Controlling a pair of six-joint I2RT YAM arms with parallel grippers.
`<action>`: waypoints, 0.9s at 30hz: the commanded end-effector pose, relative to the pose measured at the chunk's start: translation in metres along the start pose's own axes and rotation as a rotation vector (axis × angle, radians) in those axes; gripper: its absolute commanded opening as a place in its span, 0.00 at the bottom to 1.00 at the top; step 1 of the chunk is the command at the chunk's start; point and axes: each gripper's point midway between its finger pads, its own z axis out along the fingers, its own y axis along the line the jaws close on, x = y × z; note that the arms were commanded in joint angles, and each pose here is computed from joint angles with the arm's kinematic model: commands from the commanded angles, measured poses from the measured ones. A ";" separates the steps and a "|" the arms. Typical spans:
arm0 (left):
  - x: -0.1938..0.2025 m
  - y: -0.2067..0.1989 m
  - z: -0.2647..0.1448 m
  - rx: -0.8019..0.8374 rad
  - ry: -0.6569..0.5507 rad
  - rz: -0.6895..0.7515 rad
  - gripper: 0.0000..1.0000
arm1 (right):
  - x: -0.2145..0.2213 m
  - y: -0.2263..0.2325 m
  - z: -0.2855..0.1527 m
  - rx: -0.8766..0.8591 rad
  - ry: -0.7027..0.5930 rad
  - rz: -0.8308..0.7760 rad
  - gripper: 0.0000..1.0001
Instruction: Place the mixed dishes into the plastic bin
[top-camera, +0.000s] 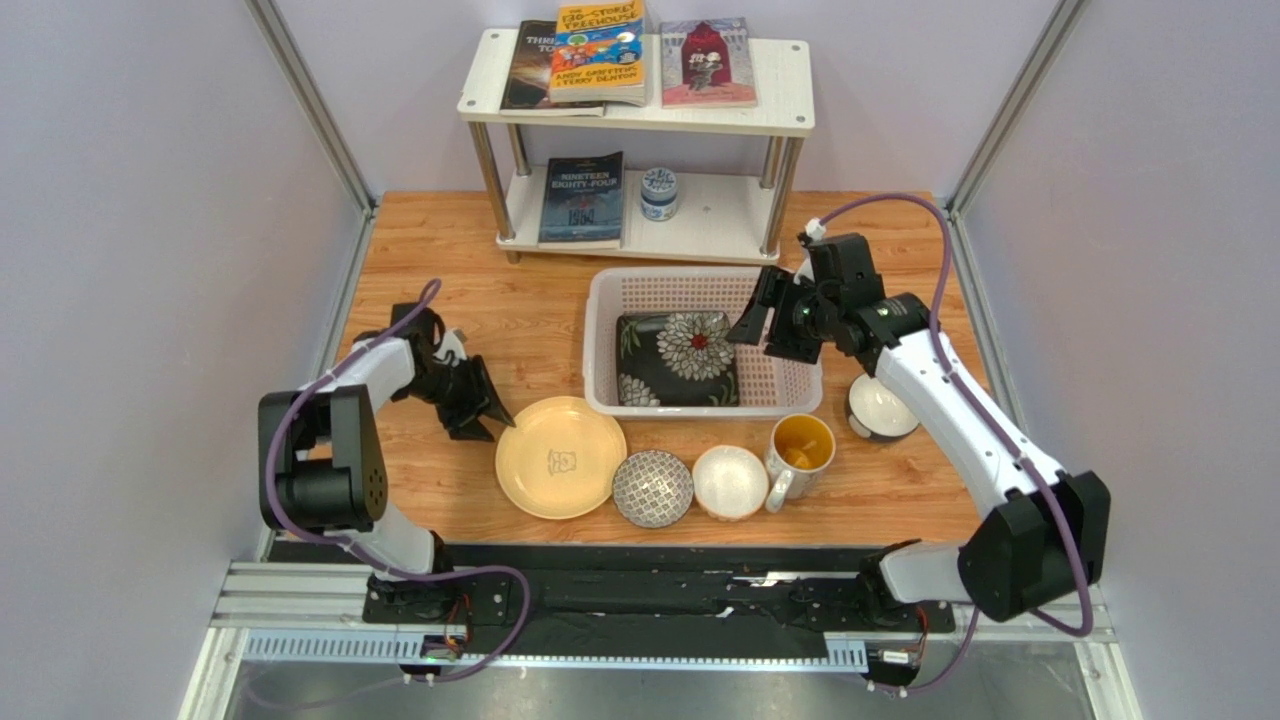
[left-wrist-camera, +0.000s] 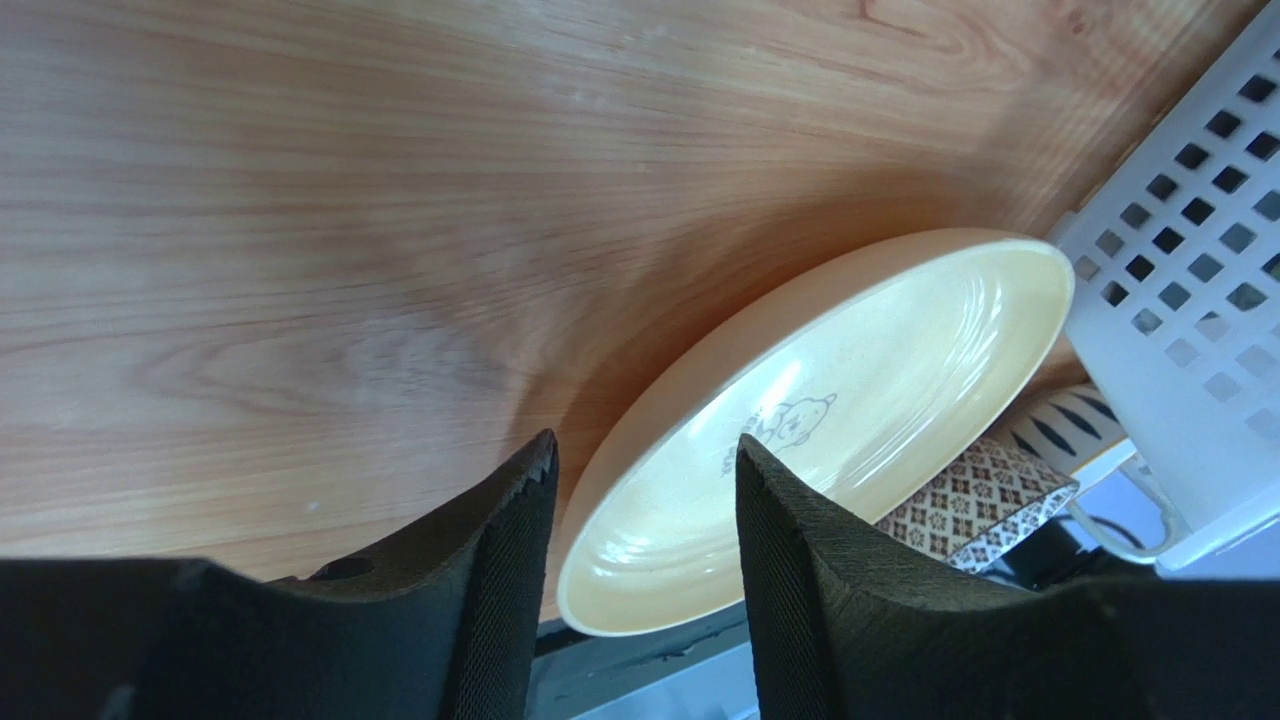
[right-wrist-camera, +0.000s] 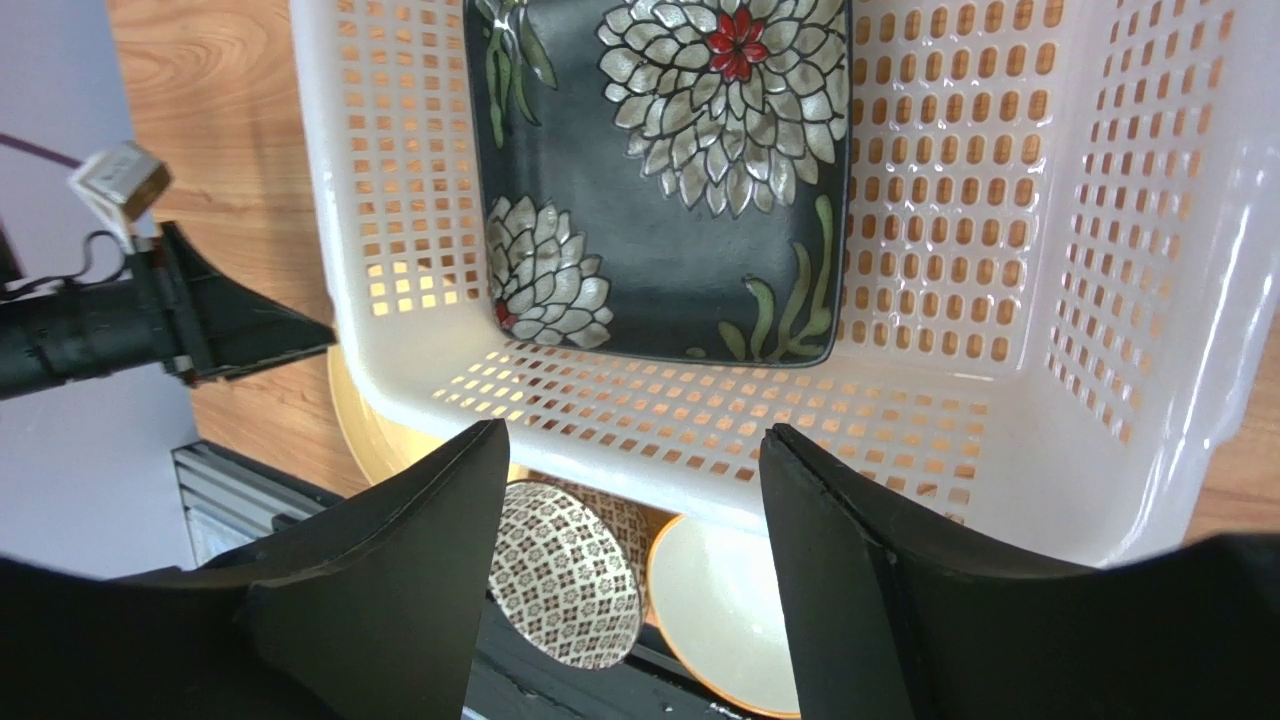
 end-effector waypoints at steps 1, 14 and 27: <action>0.005 -0.010 0.007 -0.017 0.027 0.059 0.50 | -0.003 0.007 -0.017 -0.033 -0.065 0.026 0.66; 0.012 -0.001 0.017 -0.082 0.092 0.057 0.00 | -0.003 0.017 -0.028 -0.079 -0.081 0.039 0.62; -0.016 0.019 -0.030 -0.260 -0.064 0.083 0.00 | 0.020 0.039 -0.007 -0.164 -0.018 0.032 0.62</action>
